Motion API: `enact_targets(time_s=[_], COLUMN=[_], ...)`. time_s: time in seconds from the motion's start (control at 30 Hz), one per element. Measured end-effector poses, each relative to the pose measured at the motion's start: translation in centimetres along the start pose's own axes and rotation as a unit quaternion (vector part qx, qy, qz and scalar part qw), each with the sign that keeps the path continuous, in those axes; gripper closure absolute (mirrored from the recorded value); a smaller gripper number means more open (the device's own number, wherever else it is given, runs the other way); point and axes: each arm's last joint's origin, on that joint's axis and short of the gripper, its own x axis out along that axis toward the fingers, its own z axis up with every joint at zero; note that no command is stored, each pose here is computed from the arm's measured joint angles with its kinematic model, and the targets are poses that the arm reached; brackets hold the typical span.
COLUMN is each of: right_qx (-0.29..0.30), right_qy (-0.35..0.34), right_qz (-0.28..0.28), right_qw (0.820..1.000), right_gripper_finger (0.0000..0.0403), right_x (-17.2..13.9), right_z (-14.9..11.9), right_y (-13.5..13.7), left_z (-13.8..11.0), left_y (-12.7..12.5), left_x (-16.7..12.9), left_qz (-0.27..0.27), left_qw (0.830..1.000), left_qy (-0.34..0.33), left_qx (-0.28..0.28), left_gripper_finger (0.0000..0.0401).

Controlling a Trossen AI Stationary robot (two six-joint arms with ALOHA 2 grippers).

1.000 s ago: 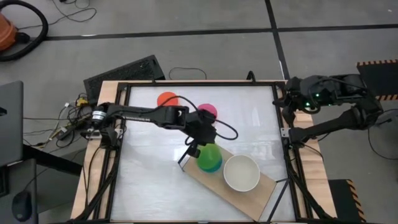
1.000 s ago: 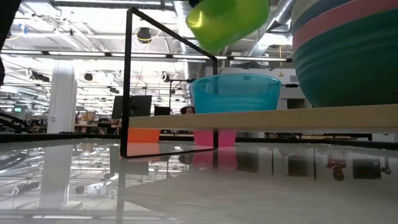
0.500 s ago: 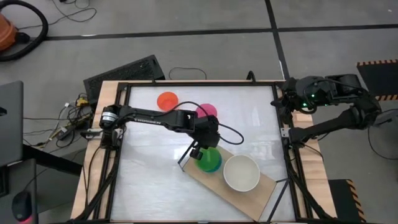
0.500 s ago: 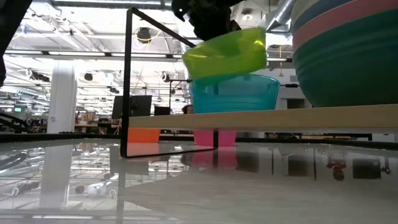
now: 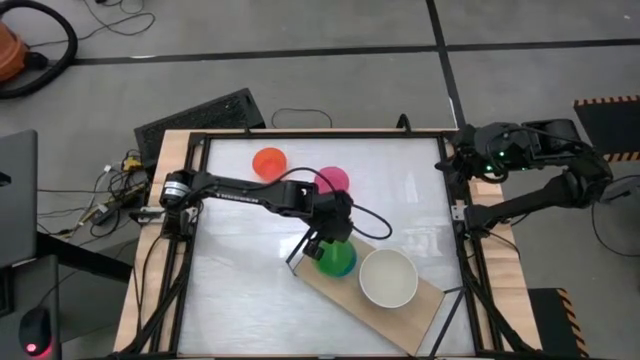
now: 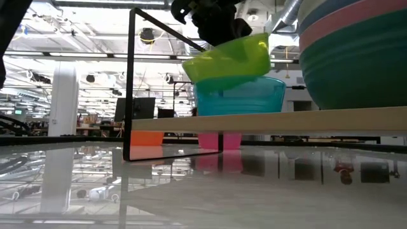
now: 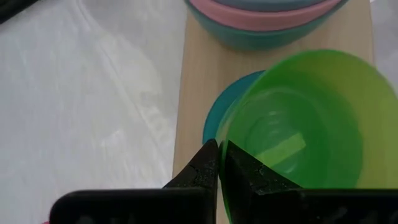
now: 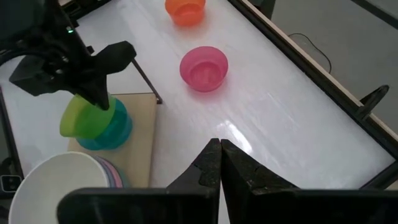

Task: Place and stack bowls onto a shelf
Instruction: Stack the small green bowl on the small blue bowl on the shelf, then stack the small pink bowl on the small green bowl on the shelf

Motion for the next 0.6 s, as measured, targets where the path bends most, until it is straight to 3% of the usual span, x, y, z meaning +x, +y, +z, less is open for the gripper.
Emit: enact_targets(time_s=[0.33, 0.5, 0.6], right_qx=[0.002, 0.002, 0.002], right_qy=[0.001, 0.001, 0.001], right_qz=[0.001, 0.001, 0.001], right_qw=[1.000, 1.000, 1.000], right_gripper_finger=[0.0375, 0.0371, 0.0371], right_x=[0.0, 0.0, 0.0], right_z=[0.0, 0.0, 0.0], right_y=[0.0, 0.0, 0.0], left_z=[0.4, 0.9, 2.6], left_y=[-0.3, 0.0, 0.8], left_x=[0.1, -0.4, -2.4], left_qz=[0.013, 0.032, 0.067], left_qw=[1.000, 0.999, 0.997], left_qy=[-0.005, -0.016, -0.041], left_qx=[0.024, -0.006, -0.022], left_gripper_finger=[0.0329, 0.0296, 0.0284])
